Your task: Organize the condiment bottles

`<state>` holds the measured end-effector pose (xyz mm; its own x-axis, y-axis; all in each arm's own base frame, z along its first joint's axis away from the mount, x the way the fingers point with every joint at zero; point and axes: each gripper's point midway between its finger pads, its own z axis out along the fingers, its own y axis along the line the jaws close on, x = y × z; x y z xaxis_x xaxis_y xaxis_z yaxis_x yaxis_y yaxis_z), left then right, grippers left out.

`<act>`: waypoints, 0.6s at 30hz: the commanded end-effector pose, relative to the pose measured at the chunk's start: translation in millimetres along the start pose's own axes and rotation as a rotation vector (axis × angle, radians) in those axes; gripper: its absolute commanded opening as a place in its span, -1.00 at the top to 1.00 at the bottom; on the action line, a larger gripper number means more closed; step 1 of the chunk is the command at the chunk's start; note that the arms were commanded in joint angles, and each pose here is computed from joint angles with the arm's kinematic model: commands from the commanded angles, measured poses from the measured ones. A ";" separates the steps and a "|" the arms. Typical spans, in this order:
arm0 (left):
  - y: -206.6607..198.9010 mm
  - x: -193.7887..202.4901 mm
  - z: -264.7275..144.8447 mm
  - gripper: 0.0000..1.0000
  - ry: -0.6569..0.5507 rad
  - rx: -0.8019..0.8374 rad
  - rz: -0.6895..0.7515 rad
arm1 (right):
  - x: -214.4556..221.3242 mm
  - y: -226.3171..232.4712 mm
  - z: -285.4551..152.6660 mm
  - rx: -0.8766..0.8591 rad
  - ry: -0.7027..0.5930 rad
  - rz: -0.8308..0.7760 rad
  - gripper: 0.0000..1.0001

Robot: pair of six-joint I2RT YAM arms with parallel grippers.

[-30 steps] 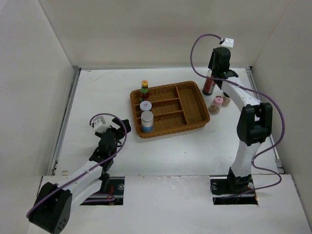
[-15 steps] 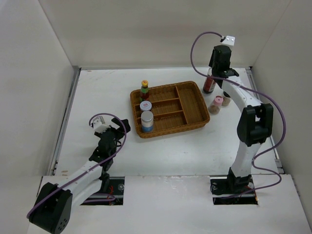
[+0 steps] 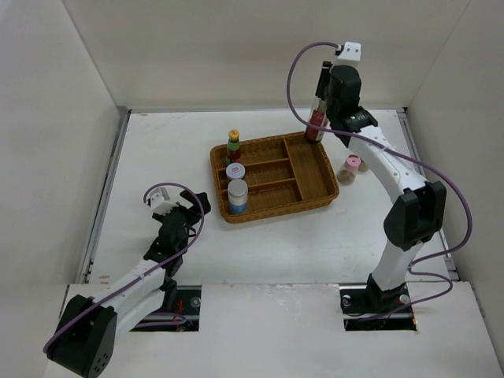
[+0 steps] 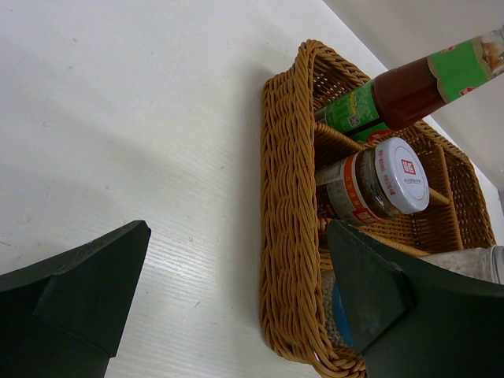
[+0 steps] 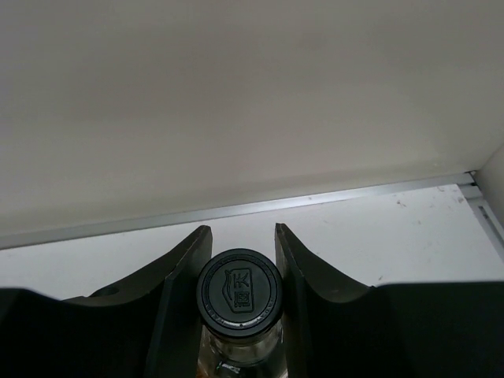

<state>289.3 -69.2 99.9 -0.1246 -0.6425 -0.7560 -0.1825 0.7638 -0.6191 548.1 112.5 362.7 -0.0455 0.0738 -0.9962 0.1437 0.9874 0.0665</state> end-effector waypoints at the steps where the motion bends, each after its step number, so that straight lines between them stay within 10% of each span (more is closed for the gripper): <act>1: -9.2 -7.7 0.5 -1.00 -0.029 0.038 -0.032 | -80.1 16.2 -17.8 -0.049 -0.209 0.090 0.29; 18: -8.4 -6.9 0.5 -1.00 -0.027 0.036 -0.030 | 4.8 57.7 5.0 -0.107 -0.103 0.037 0.25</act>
<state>289.3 -69.2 99.9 -0.1246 -0.6425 -0.7560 -0.1825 0.7638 -0.6191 559.5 162.8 295.1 -0.1517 0.0095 -0.9884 0.0560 0.9984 0.0010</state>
